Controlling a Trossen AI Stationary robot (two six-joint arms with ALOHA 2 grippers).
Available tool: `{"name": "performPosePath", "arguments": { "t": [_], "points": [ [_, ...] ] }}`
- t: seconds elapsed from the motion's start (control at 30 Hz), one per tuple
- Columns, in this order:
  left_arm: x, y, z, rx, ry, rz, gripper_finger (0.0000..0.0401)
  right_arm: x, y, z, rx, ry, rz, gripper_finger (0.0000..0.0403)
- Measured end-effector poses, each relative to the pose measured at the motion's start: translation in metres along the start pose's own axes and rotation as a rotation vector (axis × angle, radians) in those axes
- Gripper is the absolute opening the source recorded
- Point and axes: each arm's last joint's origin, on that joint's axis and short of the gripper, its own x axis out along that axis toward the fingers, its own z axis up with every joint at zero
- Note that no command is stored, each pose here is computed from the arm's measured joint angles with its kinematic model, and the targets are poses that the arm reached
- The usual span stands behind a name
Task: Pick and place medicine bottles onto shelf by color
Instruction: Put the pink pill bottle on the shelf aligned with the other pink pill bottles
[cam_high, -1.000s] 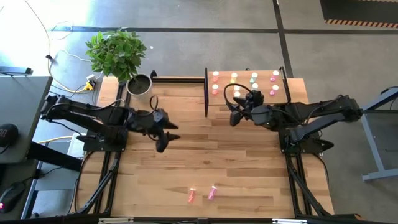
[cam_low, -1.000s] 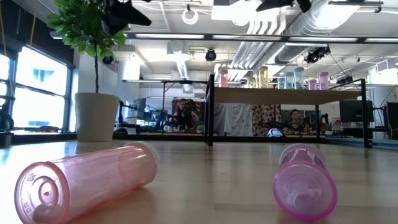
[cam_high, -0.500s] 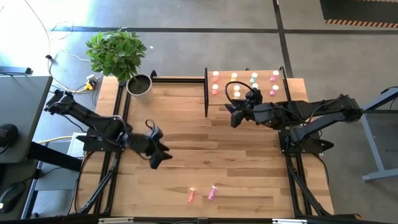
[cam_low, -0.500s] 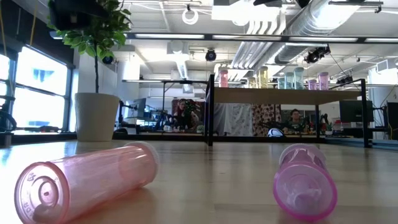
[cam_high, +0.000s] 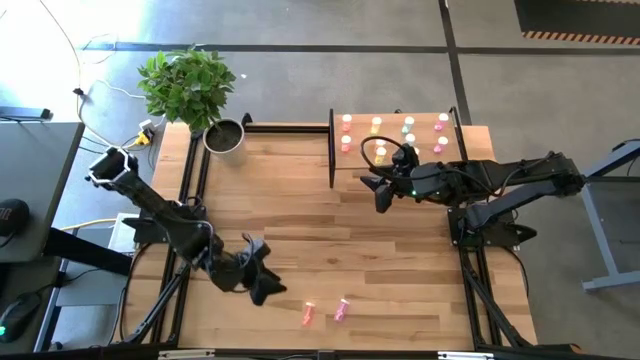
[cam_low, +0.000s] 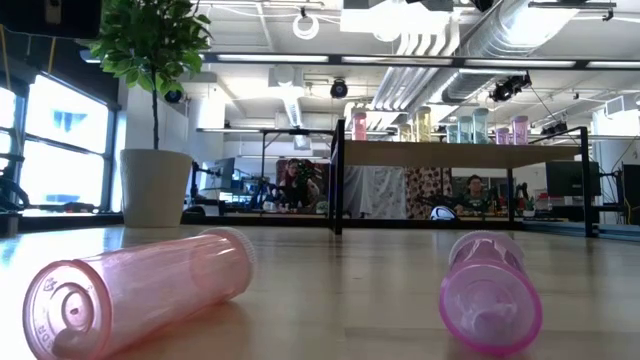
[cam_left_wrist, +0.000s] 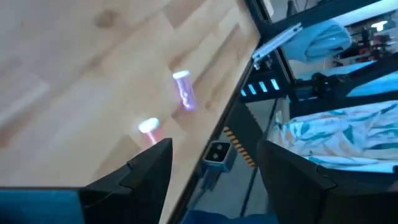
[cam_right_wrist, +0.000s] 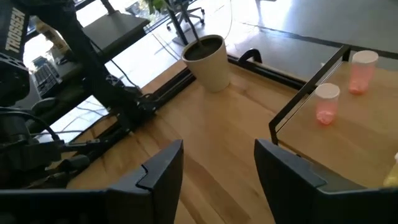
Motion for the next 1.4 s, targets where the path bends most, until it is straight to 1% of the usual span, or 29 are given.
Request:
{"name": "performPosePath", "arguments": {
  "t": [0.17, 0.27, 0.33, 0.43, 0.5, 0.6, 0.73, 0.8, 0.87, 1.03, 1.13, 1.2, 1.33, 1.4],
  "points": [
    [0.019, -0.008, -0.012, -0.037, 0.004, -0.094, 0.0223, 0.0, 0.0, -0.003, -0.013, 0.052, 0.029, 0.0189],
    [0.027, -0.015, -0.013, -0.059, 0.004, -0.167, 0.0223, 0.0, -0.002, -0.006, -0.031, 0.088, 0.026, 0.0189],
    [0.027, -0.017, -0.012, -0.058, -0.005, -0.2, 0.0223, 0.0, -0.003, -0.007, -0.038, 0.102, 0.014, 0.0189],
    [0.026, -0.022, -0.005, -0.074, -0.028, -0.249, 0.0223, 0.0, -0.005, -0.01, -0.035, 0.125, -0.006, 0.0189],
    [0.023, -0.027, -0.002, -0.045, -0.02, -0.273, 0.0223, 0.0, -0.006, -0.011, -0.029, 0.133, -0.02, 0.0189],
    [0.015, -0.045, 0.012, -0.024, -0.005, -0.348, 0.0223, 0.0, -0.007, -0.011, -0.014, 0.133, -0.026, 0.0189],
    [0.005, -0.07, 0.034, 0.059, 0.027, -0.412, 0.0223, 0.0, -0.007, -0.01, -0.004, 0.117, -0.044, 0.0189],
    [-0.002, -0.08, 0.047, 0.088, 0.024, -0.384, 0.0223, 0.0, -0.007, -0.01, -0.005, 0.108, -0.053, 0.0189],
    [-0.008, -0.086, 0.057, 0.112, 0.031, -0.312, 0.0223, 0.0, -0.008, -0.01, -0.006, 0.102, -0.061, 0.0189],
    [-0.029, -0.099, 0.072, 0.108, 0.008, -0.188, 0.0223, -0.001, -0.01, -0.012, -0.082, 0.124, -0.074, 0.0189],
    [-0.031, -0.098, 0.067, 0.098, -0.028, -0.093, 0.0223, -0.001, -0.012, -0.014, -0.123, 0.144, -0.089, 0.0189],
    [-0.027, -0.093, 0.059, 0.102, -0.046, -0.02, 0.0223, -0.001, -0.013, -0.015, -0.153, 0.151, -0.101, 0.0189],
    [-0.008, -0.08, 0.042, 0.11, -0.058, 0.148, 0.0223, -0.002, -0.015, -0.016, -0.177, 0.161, -0.127, 0.0189],
    [0.004, -0.075, 0.035, 0.092, -0.063, 0.202, 0.0223, -0.002, -0.016, -0.017, -0.185, 0.168, -0.135, 0.0189]
  ]
}}
